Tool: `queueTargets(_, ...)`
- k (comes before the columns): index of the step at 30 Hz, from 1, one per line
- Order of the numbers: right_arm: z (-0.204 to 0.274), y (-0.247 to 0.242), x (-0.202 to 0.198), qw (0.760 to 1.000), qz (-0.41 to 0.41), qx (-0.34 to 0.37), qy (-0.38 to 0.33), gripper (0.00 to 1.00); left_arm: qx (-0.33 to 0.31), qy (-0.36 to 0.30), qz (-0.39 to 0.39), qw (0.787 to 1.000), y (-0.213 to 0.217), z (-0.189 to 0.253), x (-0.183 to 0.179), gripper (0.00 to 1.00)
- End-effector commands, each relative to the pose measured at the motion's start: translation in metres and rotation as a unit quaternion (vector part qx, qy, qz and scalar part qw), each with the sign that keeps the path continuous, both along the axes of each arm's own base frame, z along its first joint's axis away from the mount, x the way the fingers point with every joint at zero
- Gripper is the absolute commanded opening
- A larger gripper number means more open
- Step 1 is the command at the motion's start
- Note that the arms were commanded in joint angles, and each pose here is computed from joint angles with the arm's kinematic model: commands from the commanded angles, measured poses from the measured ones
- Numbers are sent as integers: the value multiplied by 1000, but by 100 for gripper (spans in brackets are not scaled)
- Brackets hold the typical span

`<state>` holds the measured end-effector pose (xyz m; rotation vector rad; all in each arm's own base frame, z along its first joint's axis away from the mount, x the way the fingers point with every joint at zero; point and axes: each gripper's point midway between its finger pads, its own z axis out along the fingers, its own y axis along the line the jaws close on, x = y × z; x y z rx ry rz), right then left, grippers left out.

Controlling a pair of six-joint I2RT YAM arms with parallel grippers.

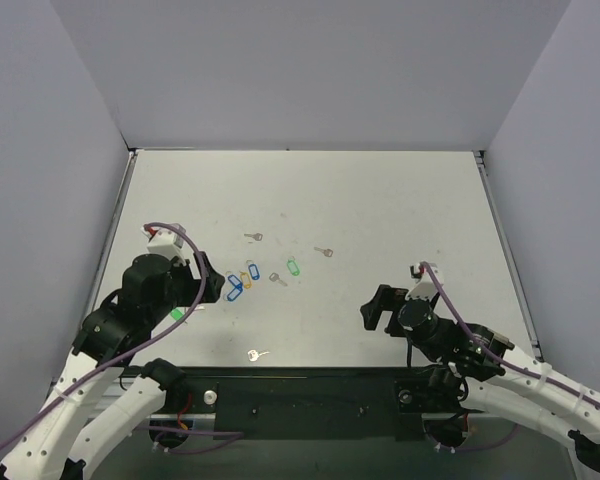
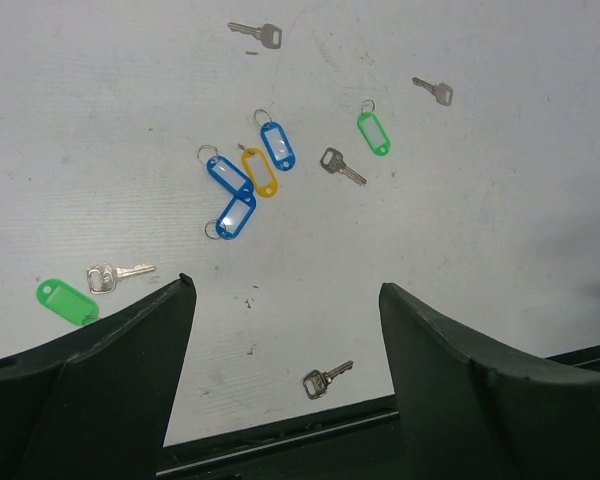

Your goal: Remove the keys from the keyring

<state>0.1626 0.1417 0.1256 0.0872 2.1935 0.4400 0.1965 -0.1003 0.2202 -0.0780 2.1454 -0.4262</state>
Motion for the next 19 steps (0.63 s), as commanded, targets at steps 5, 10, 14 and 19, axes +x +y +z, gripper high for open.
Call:
queueTargets(5,1,4,6,999,-22,32,-8,94,-10,-35,26,999,7,15,7,84)
queueTargets(10,-8,8,5,999,-22,38,0,94,-12,-39,32,999,9,16,7,84)
queueTargets(14,-9,13,4,999,-13,51,-1,93,-10,-35,31,999,9,14,7,84)
queueTargets(19,-8,20,4,999,4,54,-5,95,-9,-32,28,999,7,13,8,84)
